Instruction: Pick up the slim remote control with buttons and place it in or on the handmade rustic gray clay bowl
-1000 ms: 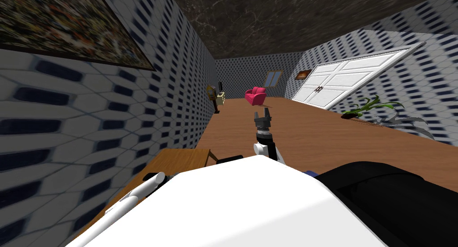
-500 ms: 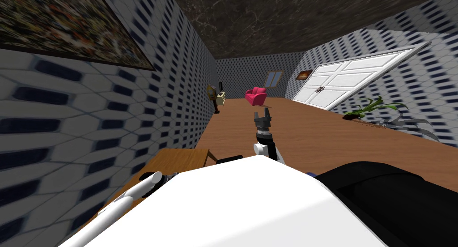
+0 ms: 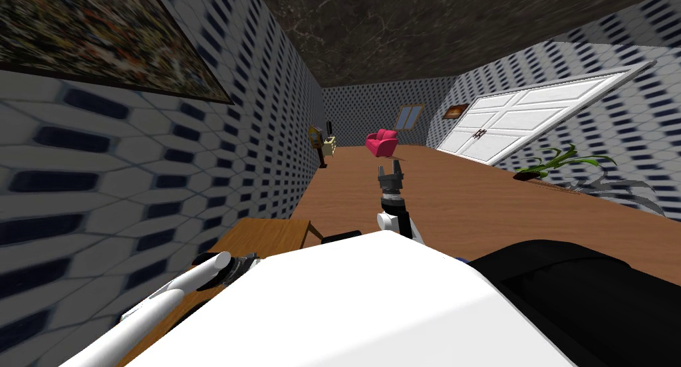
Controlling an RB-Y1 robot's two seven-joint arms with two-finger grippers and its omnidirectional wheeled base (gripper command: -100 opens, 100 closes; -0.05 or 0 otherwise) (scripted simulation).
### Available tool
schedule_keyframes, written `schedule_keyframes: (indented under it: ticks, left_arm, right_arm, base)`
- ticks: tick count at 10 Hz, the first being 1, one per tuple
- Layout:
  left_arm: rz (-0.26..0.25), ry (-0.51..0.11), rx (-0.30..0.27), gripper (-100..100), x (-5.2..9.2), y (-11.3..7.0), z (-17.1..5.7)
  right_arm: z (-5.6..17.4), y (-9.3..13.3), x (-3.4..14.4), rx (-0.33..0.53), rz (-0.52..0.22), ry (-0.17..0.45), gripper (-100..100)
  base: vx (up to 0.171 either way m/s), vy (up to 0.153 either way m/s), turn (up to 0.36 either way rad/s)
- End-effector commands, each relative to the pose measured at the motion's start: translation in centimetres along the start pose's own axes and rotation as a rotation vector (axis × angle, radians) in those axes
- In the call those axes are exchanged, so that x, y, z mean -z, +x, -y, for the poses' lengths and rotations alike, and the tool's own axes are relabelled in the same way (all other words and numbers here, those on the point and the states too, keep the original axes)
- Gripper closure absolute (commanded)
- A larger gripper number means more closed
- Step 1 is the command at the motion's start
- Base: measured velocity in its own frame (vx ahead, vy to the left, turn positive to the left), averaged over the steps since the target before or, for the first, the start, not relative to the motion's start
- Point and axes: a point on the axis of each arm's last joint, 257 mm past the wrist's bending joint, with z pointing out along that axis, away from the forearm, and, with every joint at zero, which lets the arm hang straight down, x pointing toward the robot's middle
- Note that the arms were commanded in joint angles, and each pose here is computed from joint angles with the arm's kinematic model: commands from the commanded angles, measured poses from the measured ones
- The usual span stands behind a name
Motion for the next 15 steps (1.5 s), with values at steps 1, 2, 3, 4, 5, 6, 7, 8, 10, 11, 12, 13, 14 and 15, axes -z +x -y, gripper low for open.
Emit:
schedule_keyframes:
  ticks: [1, 2, 3, 4, 5, 6, 7, 8, 10, 11, 12, 13, 14, 15]
  left_arm:
    - [0.023, 0.002, -0.004, 100, 1.3, -1.6, 0.2]
    - [0.034, 0.002, -0.006, 100, 1.9, -2.4, 0.3]
    - [0.045, 0.0, -0.007, 100, 2.5, -3.3, 0.3]
    - [0.062, -0.005, -0.01, 100, 3.6, -4.7, 0.2]
    - [0.067, -0.009, -0.011, 100, 4.2, -5.3, 0.1]
    - [0.072, -0.019, -0.01, 100, 5.1, -6.2, -0.3]
    - [0.068, -0.029, -0.007, 100, 5.9, -6.8, -0.8]
    - [0.064, -0.035, -0.003, 100, 6.3, -7.0, -1.1]
    - [0.042, -0.049, 0.011, 100, 7.1, -7.1, -2.0]
    - [0.034, -0.053, 0.017, 100, 7.3, -7.1, -2.3]
    - [0.024, -0.056, 0.023, 100, 7.6, -7.1, -2.5]
    - [0.015, -0.059, 0.029, 100, 7.8, -7.1, -2.8]
    - [0.006, -0.061, 0.035, 100, 8.1, -7.0, -3.0]
    - [-0.002, -0.063, 0.041, 100, 8.3, -7.0, -3.2]
  right_arm:
    - [0.0, 0.0, 0.0, 0.0, 0.0, 0.0, 0]
    - [0.0, 0.0, 0.0, 0.0, 0.0, 0.0, 0]
    - [0.0, 0.0, 0.0, 0.0, 0.0, 0.0, 0]
    - [0.0, 0.0, 0.0, 0.0, 0.0, 0.0, 0]
    - [0.0, 0.0, 0.0, 0.0, 0.0, 0.0, 0]
    - [0.0, 0.0, 0.0, 0.0, 0.0, 0.0, 0]
    - [0.0, 0.0, 0.0, 0.0, 0.0, 0.0, 0]
    - [0.0, 0.0, 0.0, 0.0, 0.0, 0.0, 0]
    - [0.0, 0.0, 0.0, 0.0, 0.0, 0.0, 0]
    - [0.0, 0.0, 0.0, 0.0, 0.0, 0.0, 0]
    - [0.0, 0.0, 0.0, 0.0, 0.0, 0.0, 0]
    - [0.0, 0.0, 0.0, 0.0, 0.0, 0.0, 0]
    - [0.0, 0.0, 0.0, 0.0, 0.0, 0.0, 0]
    - [0.0, 0.0, 0.0, 0.0, 0.0, 0.0, 0]
  base:
    - [-0.002, -0.043, 0.026]
    - [0.0, -0.05, 0.031]
    - [-0.005, -0.048, 0.028]
    - [-0.011, -0.059, 0.03]
    - [-0.024, -0.052, 0.03]
    - [-0.045, -0.039, 0.014]
    - [-0.074, -0.026, -0.005]
    - [-0.089, -0.013, -0.025]
    - [-0.116, 0.022, -0.054]
    - [-0.119, 0.032, -0.056]
    - [-0.106, 0.018, -0.063]
    - [-0.097, 0.02, -0.062]
    - [-0.094, 0.038, -0.058]
    - [-0.078, 0.046, -0.062]
